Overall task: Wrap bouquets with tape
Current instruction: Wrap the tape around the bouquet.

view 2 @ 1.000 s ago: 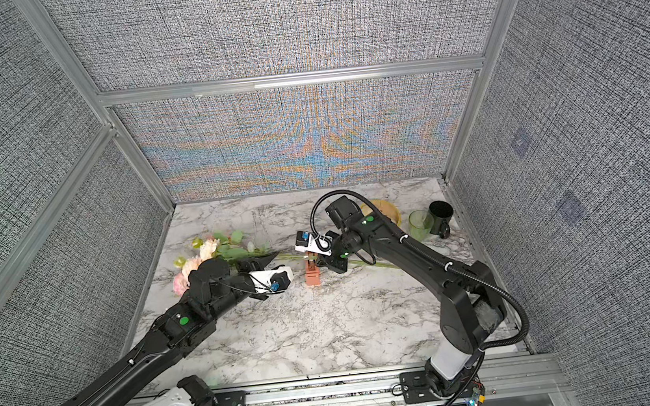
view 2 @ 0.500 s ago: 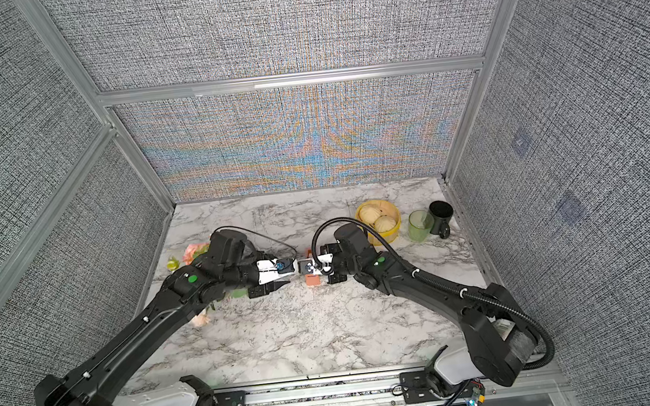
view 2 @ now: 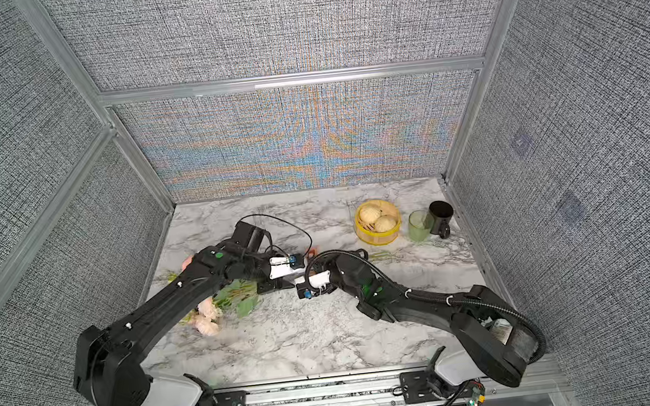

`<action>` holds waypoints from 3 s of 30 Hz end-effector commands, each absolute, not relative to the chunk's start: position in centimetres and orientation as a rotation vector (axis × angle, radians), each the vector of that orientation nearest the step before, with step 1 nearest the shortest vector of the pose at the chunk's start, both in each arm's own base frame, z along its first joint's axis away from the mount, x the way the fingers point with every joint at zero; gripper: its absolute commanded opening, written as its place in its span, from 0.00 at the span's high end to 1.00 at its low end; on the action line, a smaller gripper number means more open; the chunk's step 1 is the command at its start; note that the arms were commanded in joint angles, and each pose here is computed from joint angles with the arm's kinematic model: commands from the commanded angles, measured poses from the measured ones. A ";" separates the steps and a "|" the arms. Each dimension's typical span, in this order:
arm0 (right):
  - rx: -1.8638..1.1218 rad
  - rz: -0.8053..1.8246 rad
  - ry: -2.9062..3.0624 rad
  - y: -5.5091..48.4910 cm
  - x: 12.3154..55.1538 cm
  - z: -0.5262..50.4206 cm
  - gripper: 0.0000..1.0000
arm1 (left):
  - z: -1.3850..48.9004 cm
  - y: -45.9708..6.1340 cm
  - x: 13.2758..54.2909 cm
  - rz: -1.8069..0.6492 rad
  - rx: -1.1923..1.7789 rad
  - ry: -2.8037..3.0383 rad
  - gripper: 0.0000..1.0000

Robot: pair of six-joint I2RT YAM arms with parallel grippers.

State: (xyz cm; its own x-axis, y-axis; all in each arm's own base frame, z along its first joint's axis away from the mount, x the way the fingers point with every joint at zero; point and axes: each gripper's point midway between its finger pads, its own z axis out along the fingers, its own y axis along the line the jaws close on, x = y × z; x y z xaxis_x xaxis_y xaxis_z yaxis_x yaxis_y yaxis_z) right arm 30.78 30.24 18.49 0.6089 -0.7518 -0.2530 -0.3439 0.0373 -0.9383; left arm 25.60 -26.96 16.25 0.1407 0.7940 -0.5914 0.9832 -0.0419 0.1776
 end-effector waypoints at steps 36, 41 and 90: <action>-0.717 1.124 2.194 22.6 27.7 29.9 0.13 | 20.1 -28.8 31.3 0.324 1.719 1.069 1.00; -0.887 1.180 2.305 24.9 27.6 26.1 0.11 | 19.9 -28.7 31.6 0.466 1.710 0.987 1.00; -1.369 0.890 2.230 26.0 30.3 18.3 0.88 | 19.8 -28.3 29.6 0.291 1.631 1.112 0.89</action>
State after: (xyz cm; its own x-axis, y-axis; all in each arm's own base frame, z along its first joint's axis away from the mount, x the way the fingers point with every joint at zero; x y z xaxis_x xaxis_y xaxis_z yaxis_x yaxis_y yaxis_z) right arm 27.50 26.62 18.62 -0.5261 -0.6418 -0.5580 -0.8348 0.2646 0.4827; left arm 29.99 -27.48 18.38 0.5201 0.8145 -0.2570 0.4991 -0.0457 0.8653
